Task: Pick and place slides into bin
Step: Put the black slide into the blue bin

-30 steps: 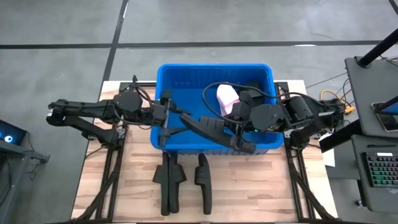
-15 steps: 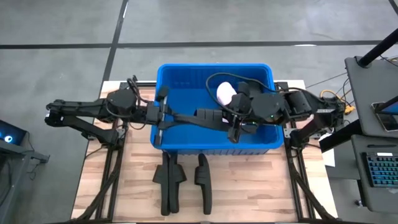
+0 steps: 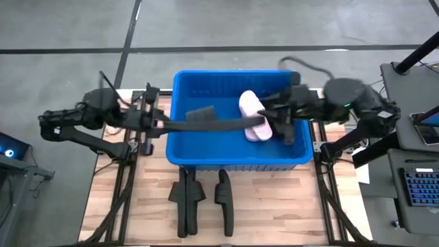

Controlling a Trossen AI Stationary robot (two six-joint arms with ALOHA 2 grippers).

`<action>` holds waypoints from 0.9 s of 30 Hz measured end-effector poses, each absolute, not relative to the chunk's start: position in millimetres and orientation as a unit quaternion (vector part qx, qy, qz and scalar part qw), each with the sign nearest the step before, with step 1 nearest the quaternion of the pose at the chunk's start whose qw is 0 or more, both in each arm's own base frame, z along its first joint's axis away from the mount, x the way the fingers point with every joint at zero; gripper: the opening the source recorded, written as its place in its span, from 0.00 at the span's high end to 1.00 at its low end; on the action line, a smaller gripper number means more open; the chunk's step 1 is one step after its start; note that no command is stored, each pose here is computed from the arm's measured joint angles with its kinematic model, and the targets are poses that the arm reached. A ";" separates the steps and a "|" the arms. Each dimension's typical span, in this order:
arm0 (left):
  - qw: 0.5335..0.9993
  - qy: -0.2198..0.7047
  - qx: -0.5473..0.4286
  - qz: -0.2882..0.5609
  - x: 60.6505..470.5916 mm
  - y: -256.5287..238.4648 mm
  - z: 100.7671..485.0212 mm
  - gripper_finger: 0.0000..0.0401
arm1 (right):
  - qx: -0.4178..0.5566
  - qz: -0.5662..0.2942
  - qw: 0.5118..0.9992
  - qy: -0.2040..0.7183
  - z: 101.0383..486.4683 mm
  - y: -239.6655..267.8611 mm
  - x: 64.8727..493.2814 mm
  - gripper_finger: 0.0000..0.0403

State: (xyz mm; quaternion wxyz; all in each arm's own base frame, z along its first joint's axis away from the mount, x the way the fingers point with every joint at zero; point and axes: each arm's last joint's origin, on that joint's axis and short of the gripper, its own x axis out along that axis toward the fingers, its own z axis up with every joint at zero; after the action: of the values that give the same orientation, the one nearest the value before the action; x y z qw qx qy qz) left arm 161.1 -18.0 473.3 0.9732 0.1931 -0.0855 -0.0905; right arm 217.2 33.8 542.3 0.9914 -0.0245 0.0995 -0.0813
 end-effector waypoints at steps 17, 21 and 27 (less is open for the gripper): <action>0.929 -0.116 0.288 -0.199 189.0 -27.5 465.5 0.92 | -0.157 0.094 0.982 0.056 549.9 38.5 213.0 0.39; 0.928 -0.103 0.285 -0.217 206.9 -29.8 458.2 0.94 | -0.162 0.127 0.977 0.062 544.8 38.3 224.6 0.39; 0.928 -0.104 0.284 -0.216 229.5 -31.8 452.1 0.94 | -0.167 0.147 0.970 0.097 531.4 38.9 245.7 0.41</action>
State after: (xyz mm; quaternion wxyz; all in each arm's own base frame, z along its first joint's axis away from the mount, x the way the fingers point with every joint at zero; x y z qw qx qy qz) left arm 229.5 -31.8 452.1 0.9284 0.2838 -0.1041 -0.2161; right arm 245.7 38.9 531.4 0.9700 -0.1674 0.0966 0.1475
